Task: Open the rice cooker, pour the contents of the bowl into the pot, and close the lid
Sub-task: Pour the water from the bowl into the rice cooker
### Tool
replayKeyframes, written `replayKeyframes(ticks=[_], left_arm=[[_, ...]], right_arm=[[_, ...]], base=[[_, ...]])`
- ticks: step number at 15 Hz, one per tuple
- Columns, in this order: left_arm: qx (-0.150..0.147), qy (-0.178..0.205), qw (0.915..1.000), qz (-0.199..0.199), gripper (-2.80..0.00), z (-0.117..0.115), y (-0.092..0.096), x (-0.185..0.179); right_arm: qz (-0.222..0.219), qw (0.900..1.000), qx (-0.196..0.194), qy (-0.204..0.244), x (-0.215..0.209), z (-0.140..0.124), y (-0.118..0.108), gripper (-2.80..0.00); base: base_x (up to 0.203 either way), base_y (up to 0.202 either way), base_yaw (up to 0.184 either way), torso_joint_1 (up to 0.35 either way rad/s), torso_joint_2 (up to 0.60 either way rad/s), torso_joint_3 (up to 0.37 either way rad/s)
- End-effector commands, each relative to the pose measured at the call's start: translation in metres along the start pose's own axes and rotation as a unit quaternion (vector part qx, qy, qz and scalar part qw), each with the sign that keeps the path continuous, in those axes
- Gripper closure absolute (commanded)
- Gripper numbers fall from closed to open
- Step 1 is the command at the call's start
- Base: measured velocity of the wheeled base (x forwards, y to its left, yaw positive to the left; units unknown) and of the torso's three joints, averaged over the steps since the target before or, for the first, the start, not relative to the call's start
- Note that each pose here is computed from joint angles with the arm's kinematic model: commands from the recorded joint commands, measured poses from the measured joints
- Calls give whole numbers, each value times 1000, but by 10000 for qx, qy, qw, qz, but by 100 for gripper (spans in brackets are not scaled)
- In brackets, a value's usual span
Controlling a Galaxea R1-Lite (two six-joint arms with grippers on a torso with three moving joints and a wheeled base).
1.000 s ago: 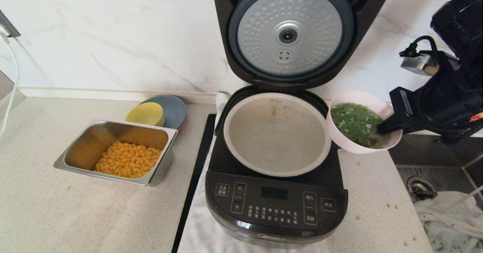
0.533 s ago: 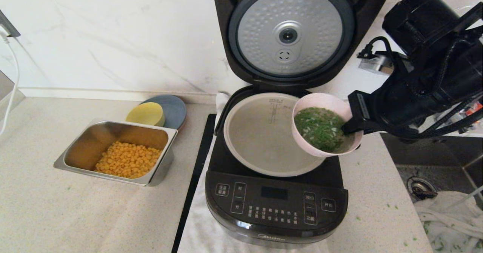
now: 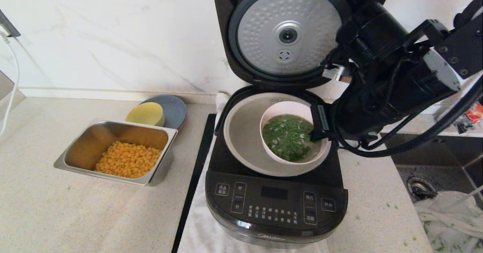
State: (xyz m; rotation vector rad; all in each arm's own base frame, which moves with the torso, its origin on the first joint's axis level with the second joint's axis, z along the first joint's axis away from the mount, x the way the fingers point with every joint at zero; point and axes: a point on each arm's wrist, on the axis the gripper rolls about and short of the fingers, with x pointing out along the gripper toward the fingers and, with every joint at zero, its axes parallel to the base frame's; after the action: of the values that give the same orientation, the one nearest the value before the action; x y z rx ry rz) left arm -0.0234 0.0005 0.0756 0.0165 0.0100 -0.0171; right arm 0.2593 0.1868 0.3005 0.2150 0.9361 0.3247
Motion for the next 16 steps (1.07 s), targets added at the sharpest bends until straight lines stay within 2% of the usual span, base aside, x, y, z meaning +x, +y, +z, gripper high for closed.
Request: replayKeyframes(ticks=[1,7,10,12,14,16], left_arm=[[2,-12,10000,1,0,0,0,0],[2,-12,10000,0,0,0,0,0],[2,-12,10000,-1,0,0,0,0],[2,-12,10000,1,0,0,0,0],[2,-12,10000,1,0,0,0,0],[2,-12,10000,1,0,0,0,0]], right_arm=[[-11,9999,-57,155,17,-3,7,0],[23,9999,-58,101,40,1,13,0],[-137,9999,-12,-29,49,3,13,0],[-291,9987,137,-400,50,7,16,0],[-586,9945,148,-859,49,9,20,0],[-794,9905,40,-1118,45,3,30,0]], base=[[0,0,0,0,0,0],[0,0,0,0,0,0],[0,0,0,0,0,0],[0,0,0,0,0,0],[0,0,0,0,0,0],[0,0,0,0,0,0]])
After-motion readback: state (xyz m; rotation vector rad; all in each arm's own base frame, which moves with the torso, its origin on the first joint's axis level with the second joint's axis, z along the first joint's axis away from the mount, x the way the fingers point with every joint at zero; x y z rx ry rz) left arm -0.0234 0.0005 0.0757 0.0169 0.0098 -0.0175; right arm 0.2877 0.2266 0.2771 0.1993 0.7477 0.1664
